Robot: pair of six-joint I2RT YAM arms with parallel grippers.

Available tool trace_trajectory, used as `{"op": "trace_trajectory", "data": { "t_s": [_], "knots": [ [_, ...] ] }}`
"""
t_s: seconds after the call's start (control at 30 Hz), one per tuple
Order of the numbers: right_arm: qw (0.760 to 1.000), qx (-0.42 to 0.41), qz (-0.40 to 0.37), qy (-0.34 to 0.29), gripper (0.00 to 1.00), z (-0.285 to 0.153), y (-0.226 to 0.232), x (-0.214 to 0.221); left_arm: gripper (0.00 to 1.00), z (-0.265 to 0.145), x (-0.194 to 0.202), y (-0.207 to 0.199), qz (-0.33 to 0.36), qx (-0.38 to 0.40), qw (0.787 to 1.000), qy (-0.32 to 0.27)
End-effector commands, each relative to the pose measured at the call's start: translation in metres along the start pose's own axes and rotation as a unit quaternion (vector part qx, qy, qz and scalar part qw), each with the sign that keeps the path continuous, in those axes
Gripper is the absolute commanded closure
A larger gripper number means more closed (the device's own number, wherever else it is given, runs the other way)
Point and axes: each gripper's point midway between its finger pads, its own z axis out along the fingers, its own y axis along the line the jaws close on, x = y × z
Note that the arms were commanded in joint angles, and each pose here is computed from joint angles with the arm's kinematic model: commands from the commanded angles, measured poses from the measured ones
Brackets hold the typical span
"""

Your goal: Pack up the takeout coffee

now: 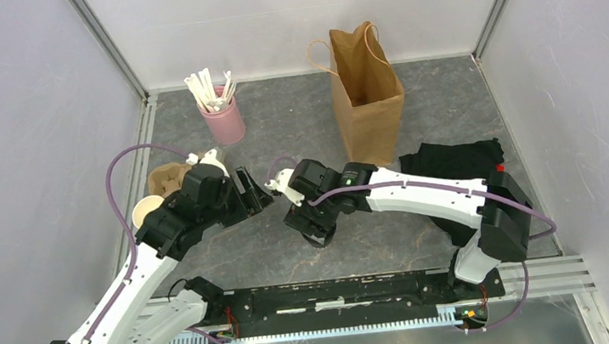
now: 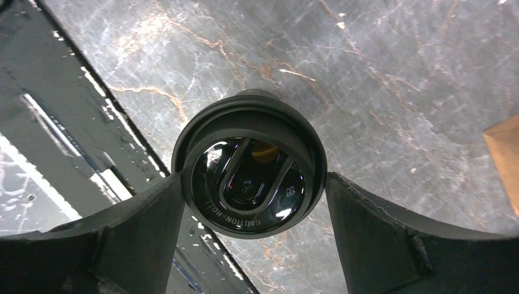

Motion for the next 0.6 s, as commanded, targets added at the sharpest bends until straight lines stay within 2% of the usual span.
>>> {"op": "trace_trajectory", "data": {
  "t_s": [0.0, 0.2, 0.33, 0.5, 0.57],
  "knots": [
    [0.997, 0.078, -0.007, 0.007, 0.15, -0.012, -0.023, -0.003, 0.19, -0.006, -0.009, 0.000, 0.012, -0.004, 1.000, -0.019],
    [0.990, 0.137, 0.041, -0.007, 0.21, -0.026, -0.046, 0.016, 0.19, -0.002, -0.008, 0.000, 0.018, -0.005, 1.000, -0.016],
    [0.978, 0.180, 0.106, 0.000, 0.22, -0.036, -0.080, 0.054, 0.19, 0.001, -0.006, -0.001, 0.021, -0.002, 1.000, -0.010],
    [0.948, 0.243, 0.207, 0.013, 0.21, -0.061, -0.135, 0.121, 0.19, 0.004, -0.004, -0.003, 0.021, 0.003, 1.000, -0.003],
    [0.941, 0.251, 0.225, 0.011, 0.20, -0.068, -0.145, 0.134, 0.19, 0.005, -0.003, -0.003, 0.021, 0.004, 1.000, -0.001]
  ]
}}
